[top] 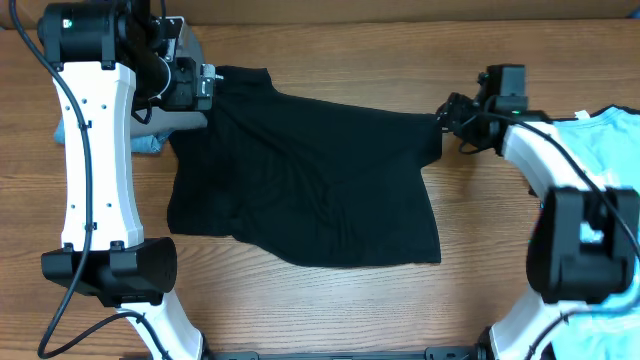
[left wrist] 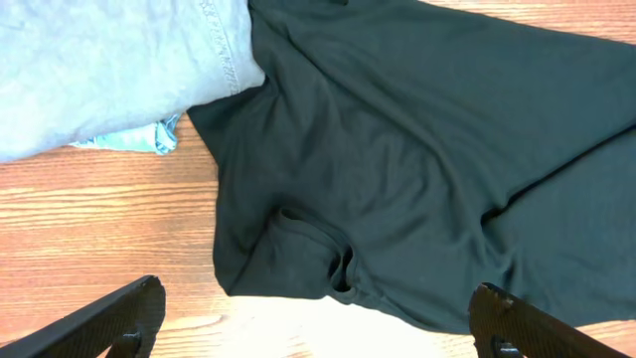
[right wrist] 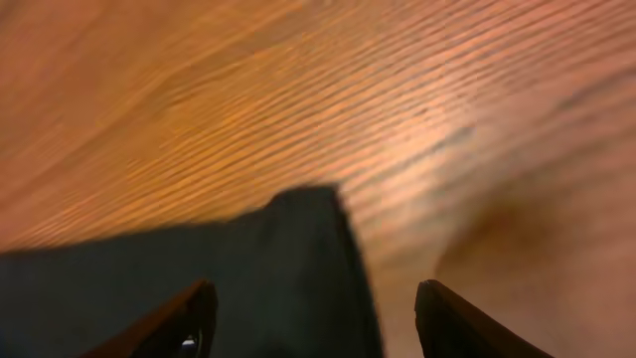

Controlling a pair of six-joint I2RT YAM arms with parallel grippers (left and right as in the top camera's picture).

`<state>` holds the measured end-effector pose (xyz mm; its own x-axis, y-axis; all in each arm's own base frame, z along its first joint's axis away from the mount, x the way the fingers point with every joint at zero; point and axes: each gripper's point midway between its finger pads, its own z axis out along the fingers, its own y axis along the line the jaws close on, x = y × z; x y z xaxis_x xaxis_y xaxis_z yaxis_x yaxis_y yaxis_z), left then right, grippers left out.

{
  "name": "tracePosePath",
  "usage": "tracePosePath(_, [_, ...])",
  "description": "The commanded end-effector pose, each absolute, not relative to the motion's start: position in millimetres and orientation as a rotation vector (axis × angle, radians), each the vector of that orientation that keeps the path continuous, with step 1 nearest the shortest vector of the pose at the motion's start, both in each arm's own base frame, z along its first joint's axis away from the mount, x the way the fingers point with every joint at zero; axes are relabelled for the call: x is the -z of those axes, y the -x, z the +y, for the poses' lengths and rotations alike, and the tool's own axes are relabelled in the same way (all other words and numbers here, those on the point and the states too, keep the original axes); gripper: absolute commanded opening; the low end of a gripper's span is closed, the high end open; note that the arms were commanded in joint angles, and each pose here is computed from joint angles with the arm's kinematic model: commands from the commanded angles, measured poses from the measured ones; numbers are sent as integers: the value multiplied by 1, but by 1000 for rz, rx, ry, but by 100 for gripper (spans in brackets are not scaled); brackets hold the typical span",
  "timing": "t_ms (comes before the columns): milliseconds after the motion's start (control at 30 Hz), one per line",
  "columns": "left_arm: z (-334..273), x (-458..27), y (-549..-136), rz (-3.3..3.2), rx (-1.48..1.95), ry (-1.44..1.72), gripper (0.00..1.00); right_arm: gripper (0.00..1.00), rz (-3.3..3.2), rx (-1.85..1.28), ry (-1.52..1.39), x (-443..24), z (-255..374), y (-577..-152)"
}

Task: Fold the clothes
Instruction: 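Grasp the shirt's right side with the right gripper and pull it right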

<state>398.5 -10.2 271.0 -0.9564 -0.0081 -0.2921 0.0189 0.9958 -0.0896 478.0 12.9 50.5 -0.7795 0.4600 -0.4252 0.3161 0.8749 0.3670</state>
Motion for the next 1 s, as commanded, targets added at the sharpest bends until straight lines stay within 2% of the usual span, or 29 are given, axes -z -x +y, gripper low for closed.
tracePosePath(0, [-5,-286,-396,2792,108,-17,100,68,2549,-320,-566,-20,5,-482])
tracePosePath(300, [-5,-287,-399,2780,108,-17,100,66,2609,-508,-410,11,43,-482])
tracePosePath(367, [-5,-288,-400,2774,108,-17,100,60,2620,-496,-412,14,43,-481])
tracePosePath(500, [-5,-288,-400,2773,113,-13,100,38,2622,-496,-413,15,43,-480])
tracePosePath(667, [-8,-289,-401,2769,134,-17,100,28,2613,-496,-415,14,41,-482])
tracePosePath(700, [-8,-289,-401,2769,134,-17,100,16,2615,-497,-415,14,41,-482])
tracePosePath(767, [-8,-289,-401,2769,136,-6,100,4,2609,-497,-413,13,41,-483])
tracePosePath(867, [-8,-289,-401,2769,138,5,100,4,2542,-491,-391,2,36,-498])
tracePosePath(967, [-8,-289,-401,2769,138,5,100,4,2424,-416,-471,-27,0,-529])
